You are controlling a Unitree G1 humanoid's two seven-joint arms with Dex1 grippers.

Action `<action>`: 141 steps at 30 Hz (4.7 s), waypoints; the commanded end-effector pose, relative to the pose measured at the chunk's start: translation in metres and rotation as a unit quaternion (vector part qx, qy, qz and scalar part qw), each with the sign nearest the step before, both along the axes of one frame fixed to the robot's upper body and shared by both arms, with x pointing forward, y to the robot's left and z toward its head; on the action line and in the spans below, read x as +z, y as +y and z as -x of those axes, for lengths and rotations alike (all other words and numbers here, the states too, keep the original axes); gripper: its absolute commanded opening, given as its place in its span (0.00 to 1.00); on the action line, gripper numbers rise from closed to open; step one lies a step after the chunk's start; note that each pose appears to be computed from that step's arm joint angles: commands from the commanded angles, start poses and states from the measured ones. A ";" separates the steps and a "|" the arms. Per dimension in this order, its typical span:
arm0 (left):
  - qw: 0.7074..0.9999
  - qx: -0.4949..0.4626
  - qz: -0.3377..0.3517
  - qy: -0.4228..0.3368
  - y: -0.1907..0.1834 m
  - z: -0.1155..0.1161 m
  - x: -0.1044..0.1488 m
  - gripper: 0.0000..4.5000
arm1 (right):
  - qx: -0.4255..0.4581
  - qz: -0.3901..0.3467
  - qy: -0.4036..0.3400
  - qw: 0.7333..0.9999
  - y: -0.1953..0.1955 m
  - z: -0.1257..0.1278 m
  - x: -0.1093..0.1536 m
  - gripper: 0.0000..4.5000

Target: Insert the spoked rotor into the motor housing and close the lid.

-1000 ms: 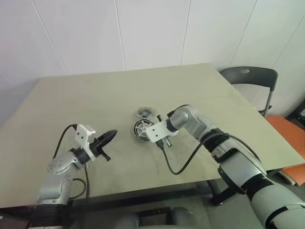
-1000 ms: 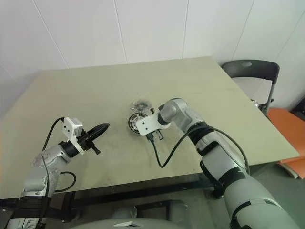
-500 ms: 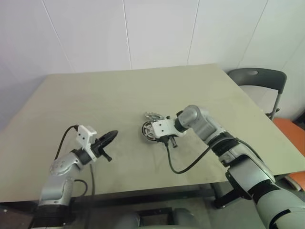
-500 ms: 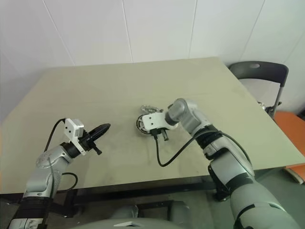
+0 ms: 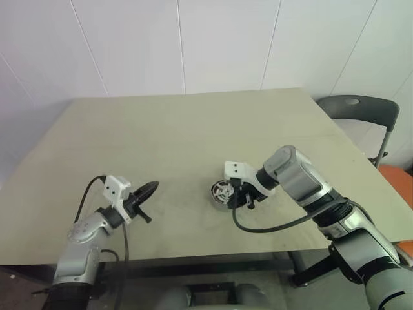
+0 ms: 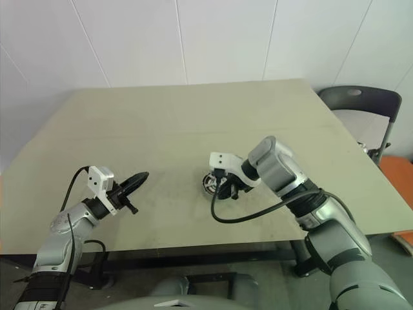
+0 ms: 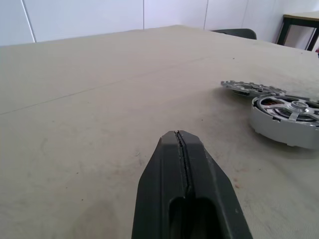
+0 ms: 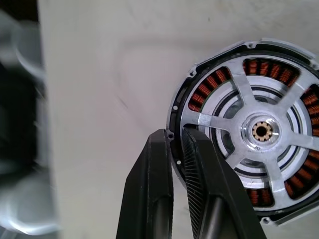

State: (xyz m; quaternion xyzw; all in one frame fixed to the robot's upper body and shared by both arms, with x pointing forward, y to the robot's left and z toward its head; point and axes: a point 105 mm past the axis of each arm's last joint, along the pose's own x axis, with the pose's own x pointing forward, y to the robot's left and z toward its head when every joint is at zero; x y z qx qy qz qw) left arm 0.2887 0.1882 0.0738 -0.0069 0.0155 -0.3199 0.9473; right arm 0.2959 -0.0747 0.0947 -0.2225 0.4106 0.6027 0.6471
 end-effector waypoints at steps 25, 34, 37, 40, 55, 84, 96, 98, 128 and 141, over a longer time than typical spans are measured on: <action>0.999 -0.036 0.010 -0.020 -0.001 0.017 0.021 0.00 | -0.321 -0.122 0.121 0.931 0.115 -0.051 -0.011 0.02; 0.999 -0.050 -0.008 -0.014 0.007 0.020 0.029 0.00 | -0.340 -0.129 0.156 0.918 0.123 -0.054 0.000 0.02; 0.999 -0.044 -0.012 -0.015 0.008 0.018 0.030 0.00 | -0.332 -0.126 0.182 0.917 0.125 -0.048 0.003 0.02; 0.999 -0.034 -0.018 -0.020 0.011 0.014 0.031 0.00 | -0.314 -0.112 0.198 0.922 0.123 -0.040 0.003 0.23; 0.999 -0.036 -0.020 -0.025 0.005 0.002 0.036 0.00 | -0.032 -0.113 -0.379 0.918 0.087 -0.118 0.086 0.37; 0.998 -0.053 -0.010 -0.028 -0.008 -0.007 0.033 0.00 | 0.070 0.085 -0.276 0.955 -0.020 -0.091 -0.012 0.01; 0.998 -0.055 -0.012 -0.028 -0.011 -0.008 0.033 0.00 | 0.010 0.010 -0.233 0.972 0.005 -0.083 -0.015 0.01; 0.998 -0.059 -0.012 -0.028 -0.013 -0.009 0.034 0.00 | -0.018 -0.012 -0.237 0.971 0.011 -0.090 -0.011 0.01; 0.989 -0.093 -0.108 0.024 -0.050 -0.031 -0.017 0.00 | 0.029 0.073 -0.289 0.954 -0.039 -0.095 -0.006 0.01; 0.990 -0.090 -0.109 0.022 -0.050 -0.031 -0.022 0.00 | 0.066 -0.031 -0.211 0.975 0.000 -0.041 0.000 0.01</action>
